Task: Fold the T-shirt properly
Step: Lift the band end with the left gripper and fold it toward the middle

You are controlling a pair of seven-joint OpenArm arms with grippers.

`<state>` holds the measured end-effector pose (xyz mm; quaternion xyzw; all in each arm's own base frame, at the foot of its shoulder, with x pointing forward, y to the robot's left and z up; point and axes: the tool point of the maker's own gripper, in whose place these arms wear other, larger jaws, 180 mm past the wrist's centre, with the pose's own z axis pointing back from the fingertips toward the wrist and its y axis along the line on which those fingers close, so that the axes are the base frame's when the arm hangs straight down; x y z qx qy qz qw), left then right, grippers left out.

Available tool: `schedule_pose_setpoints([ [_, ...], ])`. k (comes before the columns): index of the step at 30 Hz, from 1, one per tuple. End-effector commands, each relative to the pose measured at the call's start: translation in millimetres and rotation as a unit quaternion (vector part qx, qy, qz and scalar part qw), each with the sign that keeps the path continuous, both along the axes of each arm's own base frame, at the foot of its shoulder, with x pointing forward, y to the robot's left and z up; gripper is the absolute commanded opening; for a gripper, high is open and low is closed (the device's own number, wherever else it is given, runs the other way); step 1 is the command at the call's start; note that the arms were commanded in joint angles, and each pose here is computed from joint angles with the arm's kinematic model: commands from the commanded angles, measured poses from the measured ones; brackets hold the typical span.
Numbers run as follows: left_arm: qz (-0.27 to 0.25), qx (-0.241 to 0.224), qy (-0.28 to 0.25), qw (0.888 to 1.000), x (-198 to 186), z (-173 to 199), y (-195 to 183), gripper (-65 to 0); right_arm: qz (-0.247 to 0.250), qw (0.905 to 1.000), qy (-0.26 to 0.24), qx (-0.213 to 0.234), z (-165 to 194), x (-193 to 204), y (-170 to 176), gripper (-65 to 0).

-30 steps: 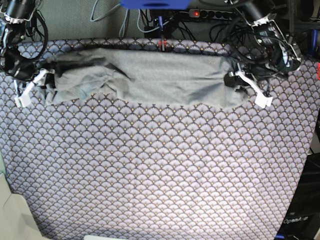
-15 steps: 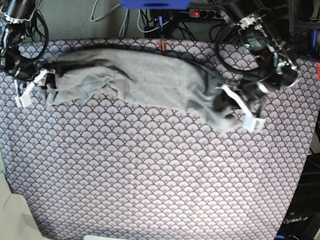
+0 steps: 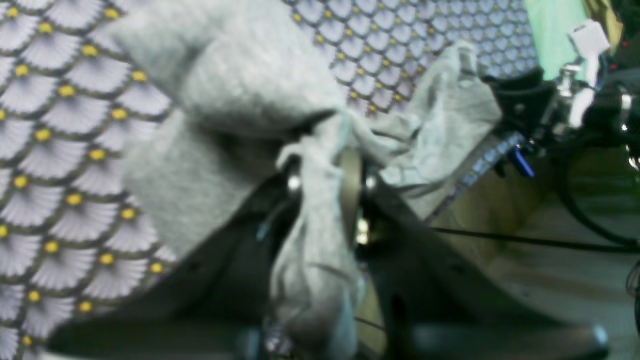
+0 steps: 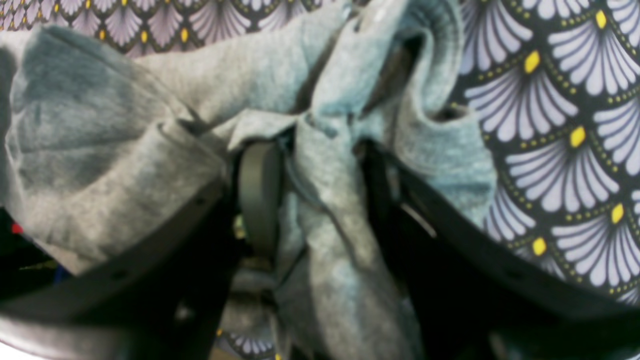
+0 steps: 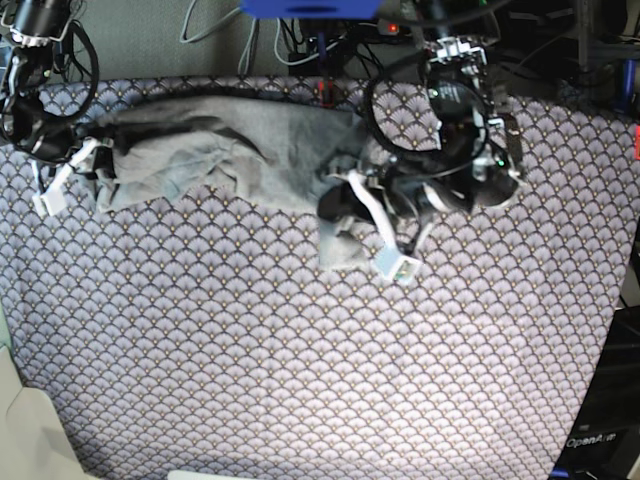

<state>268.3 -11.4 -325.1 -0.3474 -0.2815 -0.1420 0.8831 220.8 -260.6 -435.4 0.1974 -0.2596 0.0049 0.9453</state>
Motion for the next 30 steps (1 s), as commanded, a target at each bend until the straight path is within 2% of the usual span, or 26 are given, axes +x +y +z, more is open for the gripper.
schedule_pose_setpoints([
  [1, -0.002, -0.020, -0.023, 1.000, 8, 15, -8, -65.0, 0.026, 0.9972, 0.068, -0.014, -22, -27, 8, -40.6],
  [5, -0.017, -0.026, -0.005, 0.999, 7, 13, -23, -65.0, 0.026, 0.9972, 0.068, -0.014, -22, -27, 8, -40.6],
  [10, -0.077, -0.019, 0.021, 0.997, 7, -2, -55, -65.0, 0.026, 0.9973, 0.068, -0.014, -22, -27, 8, -40.6],
  [13, -0.105, -0.015, 0.017, 0.994, 4, 1, -70, -65.0, 0.026, 0.9973, 0.068, -0.014, -22, -27, 8, -40.6],
  [21, -0.115, -0.012, 0.059, 0.992, -9, 4, -95, -65.0, 0.027, 0.9973, 0.067, -0.015, -21, -26, 8, -40.6],
  [30, -0.121, 0.000, 0.052, 0.991, -6, 3, -92, -65.0, 0.026, 0.9975, 0.064, -0.014, -20, -24, 8, -40.6],
])
